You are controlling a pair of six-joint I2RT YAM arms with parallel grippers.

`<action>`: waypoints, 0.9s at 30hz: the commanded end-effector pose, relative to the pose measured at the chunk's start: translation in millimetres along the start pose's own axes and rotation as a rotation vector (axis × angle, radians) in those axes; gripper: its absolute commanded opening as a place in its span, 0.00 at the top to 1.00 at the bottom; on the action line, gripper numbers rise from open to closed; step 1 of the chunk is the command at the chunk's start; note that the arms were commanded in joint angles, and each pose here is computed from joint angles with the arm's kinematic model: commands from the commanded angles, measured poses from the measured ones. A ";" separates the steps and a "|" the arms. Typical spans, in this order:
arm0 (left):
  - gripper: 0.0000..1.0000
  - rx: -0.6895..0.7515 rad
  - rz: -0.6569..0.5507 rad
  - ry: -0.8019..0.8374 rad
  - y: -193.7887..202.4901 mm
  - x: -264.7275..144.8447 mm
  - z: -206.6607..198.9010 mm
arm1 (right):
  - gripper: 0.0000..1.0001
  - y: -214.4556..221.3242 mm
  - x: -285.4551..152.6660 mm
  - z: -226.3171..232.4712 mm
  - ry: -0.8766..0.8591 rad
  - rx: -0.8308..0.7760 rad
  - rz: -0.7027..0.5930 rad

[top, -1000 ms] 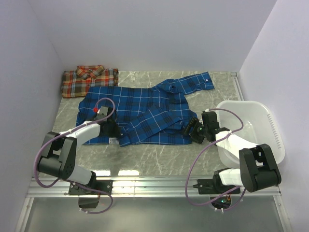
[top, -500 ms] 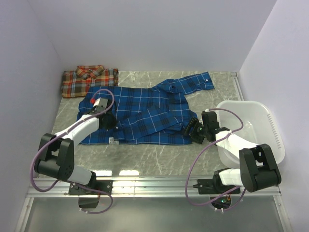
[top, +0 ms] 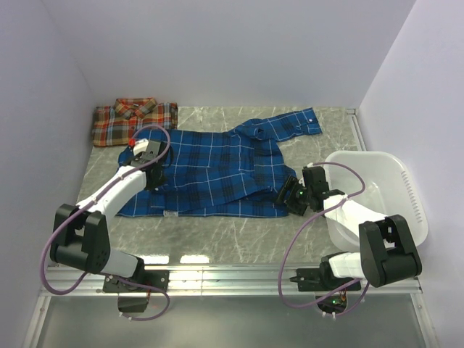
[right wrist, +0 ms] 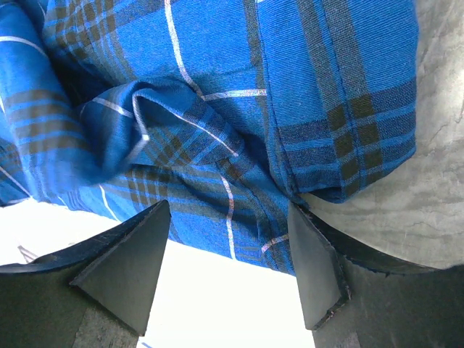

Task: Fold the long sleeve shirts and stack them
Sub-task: Fold the shirt

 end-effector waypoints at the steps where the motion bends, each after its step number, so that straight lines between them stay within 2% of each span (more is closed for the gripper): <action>1: 1.00 0.040 -0.095 -0.081 -27.1 -6.8 13.5 | 0.26 3.0 -2.2 -13.4 0.074 -0.006 0.016; 9: 0.99 0.073 -0.109 -0.186 -37.8 -5.0 34.0 | 0.26 3.8 -3.1 -14.3 0.077 -0.007 0.015; 14: 1.00 0.088 -0.123 -0.183 -43.0 -5.7 36.0 | 0.26 3.4 -2.7 -14.3 0.077 -0.008 0.015; 27: 0.99 0.125 -0.005 -0.300 -20.0 14.4 54.3 | 0.26 3.6 -5.6 -14.6 0.081 -0.011 0.009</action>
Point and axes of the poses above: each gripper's point midway between its finger pads, its own x axis out along the fingers, its own z axis along the line the jaws close on, y = z × x, the point moved 2 cm from there along -x, back along the fingers, and after that the axes turned 4 degrees about -x, right-handed, at the moved point
